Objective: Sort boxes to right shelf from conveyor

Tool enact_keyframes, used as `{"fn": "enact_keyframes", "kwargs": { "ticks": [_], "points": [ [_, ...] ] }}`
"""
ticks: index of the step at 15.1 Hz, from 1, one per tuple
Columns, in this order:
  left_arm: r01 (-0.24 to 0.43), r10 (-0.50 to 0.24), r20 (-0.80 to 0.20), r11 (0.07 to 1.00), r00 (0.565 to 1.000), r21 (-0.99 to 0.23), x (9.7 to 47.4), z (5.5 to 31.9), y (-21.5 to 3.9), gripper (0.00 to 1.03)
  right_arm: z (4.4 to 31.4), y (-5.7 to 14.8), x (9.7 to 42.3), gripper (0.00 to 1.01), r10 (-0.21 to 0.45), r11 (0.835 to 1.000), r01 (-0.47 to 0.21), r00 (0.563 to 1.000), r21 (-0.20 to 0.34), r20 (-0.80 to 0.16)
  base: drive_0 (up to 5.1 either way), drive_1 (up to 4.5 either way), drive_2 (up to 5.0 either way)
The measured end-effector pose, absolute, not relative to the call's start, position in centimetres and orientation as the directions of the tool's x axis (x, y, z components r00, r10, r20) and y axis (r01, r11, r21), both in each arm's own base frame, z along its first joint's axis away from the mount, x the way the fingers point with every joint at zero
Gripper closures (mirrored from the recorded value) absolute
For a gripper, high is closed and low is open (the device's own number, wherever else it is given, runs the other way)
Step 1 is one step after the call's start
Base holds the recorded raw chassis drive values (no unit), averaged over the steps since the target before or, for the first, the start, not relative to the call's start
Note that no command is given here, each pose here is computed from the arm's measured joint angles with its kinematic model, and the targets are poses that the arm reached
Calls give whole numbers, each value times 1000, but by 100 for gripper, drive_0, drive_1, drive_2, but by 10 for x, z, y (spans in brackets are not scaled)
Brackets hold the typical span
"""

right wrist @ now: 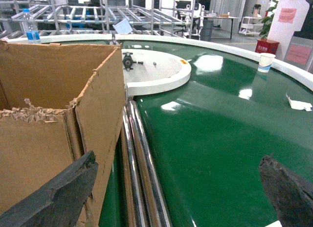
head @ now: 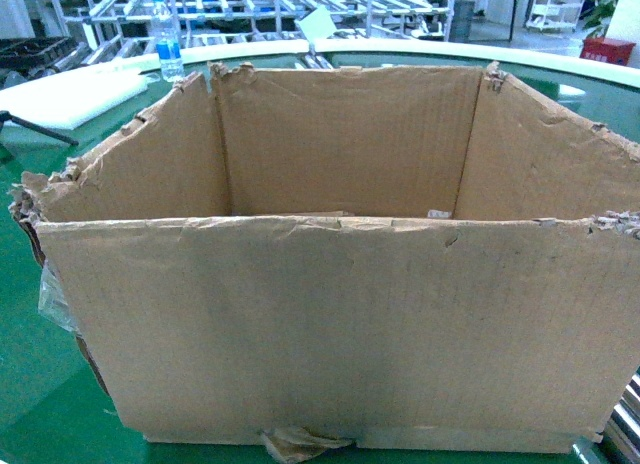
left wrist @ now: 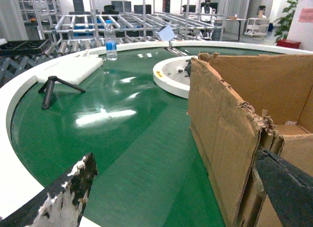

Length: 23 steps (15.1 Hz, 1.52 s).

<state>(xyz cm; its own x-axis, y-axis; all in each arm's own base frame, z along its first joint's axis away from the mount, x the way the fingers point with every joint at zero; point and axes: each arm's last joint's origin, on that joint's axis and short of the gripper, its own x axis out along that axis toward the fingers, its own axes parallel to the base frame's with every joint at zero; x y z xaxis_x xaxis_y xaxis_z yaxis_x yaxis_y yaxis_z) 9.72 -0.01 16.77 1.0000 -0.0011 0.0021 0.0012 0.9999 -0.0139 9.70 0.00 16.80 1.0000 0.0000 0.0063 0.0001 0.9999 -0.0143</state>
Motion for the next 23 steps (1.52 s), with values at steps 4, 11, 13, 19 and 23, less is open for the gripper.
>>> {"fn": "enact_keyframes", "kwargs": {
  "ticks": [4, 11, 13, 19, 23],
  "points": [
    [1, -1, 2, 1000, 1000, -14, 97, 168, 0, 5, 168, 0, 97, 3, 0, 1000, 0, 1000, -14, 7, 0, 0, 0],
    [1, -1, 2, 1000, 1000, -14, 97, 168, 0, 5, 168, 0, 97, 3, 0, 1000, 0, 1000, -14, 6, 0, 0, 0],
    [-16, 16, 0, 1000, 1000, -16, 102, 171, -2, 5, 175, 2, 104, 3, 35, 999, -35, 999, 3, 21, 0, 0, 0],
    [43, -43, -13, 999, 999, -20, 173, 242, -35, 5, 246, 38, 171, 3, 227, 974, -227, 973, -4, -30, 0, 0, 0],
    [65, -65, -3, 998, 998, -18, 184, 261, -44, 5, 268, 36, 184, 3, 228, 974, -228, 974, -4, 13, 0, 0, 0]
  ]
}}
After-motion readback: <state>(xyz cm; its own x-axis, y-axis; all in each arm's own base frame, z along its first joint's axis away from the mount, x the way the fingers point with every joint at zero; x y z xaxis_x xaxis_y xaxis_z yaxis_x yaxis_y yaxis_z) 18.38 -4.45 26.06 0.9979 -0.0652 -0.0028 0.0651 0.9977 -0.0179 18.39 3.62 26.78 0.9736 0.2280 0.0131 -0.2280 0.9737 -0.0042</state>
